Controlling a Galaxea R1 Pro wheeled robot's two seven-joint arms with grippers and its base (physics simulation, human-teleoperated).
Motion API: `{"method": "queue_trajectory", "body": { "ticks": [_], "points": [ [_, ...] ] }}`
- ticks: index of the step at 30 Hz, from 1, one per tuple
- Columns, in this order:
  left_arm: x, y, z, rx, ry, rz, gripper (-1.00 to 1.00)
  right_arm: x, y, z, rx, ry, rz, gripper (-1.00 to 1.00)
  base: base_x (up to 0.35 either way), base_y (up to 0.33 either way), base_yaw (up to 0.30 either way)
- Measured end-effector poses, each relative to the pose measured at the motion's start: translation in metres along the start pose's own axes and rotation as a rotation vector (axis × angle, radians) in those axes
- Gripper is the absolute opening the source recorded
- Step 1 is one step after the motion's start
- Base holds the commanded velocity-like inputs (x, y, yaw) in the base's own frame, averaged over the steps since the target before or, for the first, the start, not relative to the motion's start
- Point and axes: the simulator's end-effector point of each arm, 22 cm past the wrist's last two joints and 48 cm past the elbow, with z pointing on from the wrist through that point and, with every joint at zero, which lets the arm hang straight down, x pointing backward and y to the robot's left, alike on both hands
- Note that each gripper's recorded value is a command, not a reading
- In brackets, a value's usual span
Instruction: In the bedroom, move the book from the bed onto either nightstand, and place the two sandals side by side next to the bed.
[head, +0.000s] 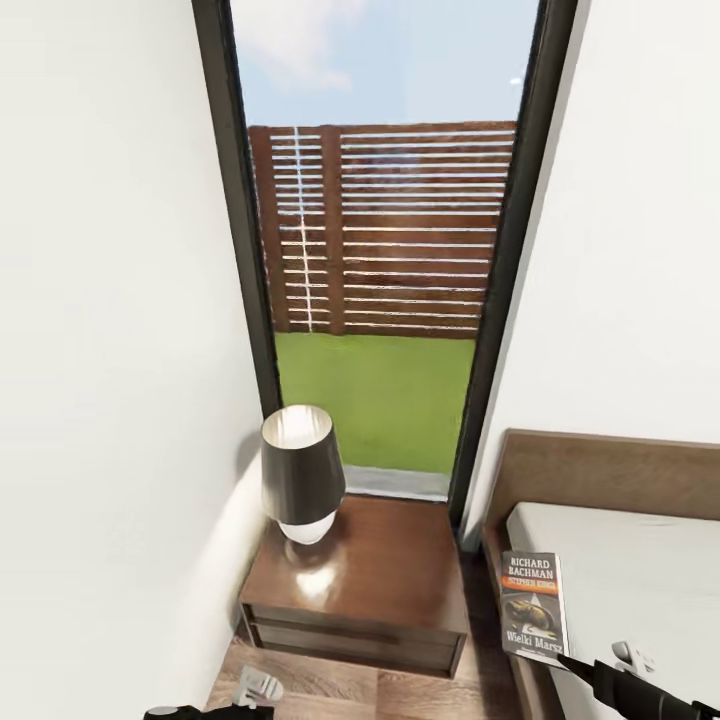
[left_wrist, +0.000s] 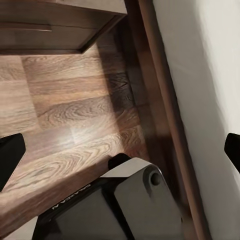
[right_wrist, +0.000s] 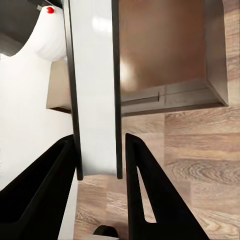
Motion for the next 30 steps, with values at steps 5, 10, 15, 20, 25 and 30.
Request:
{"method": "queue_trajectory", "body": {
  "ticks": [5, 10, 15, 20, 25, 30],
  "points": [
    [0.0018, -0.0006, 0.0007, 0.0, 0.003, -0.003, 1.0, 0.0001, 0.0, -0.0001, 0.0, 0.0, 0.001, -1.0, 0.282, 0.0, 0.059],
    [0.0023, -0.0007, 0.0008, 0.0, 0.004, -0.004, 1.0, 0.0004, -0.0002, -0.0002, 0.0, 0.001, 0.0, -1.0, 0.314, 0.0, 0.008],
    [0.0024, -0.0007, 0.0008, 0.0, 0.004, -0.004, 1.0, 0.0005, 0.0, -0.0001, 0.0, 0.001, 0.0, -1.0, 0.319, 0.0, 0.001],
    [0.0024, -0.0007, 0.0008, 0.0, 0.004, -0.004, 1.0, 0.0005, 0.0001, 0.0, 0.0, 0.001, 0.0, -1.0, 0.319, 0.0, 0.0],
    [0.0024, -0.0007, 0.0009, 0.0, 0.004, -0.004, 1.0, 0.0004, 0.0, 0.0, 0.0, 0.001, 0.0, -1.0, 0.305, 0.0, 0.0],
    [0.0023, -0.0005, 0.0011, 0.0, 0.004, -0.005, 1.0, -0.0004, 0.0001, 0.0004, -0.001, -0.003, 0.003, -1.0, 0.147, 0.0, 0.0]
  ]
}}
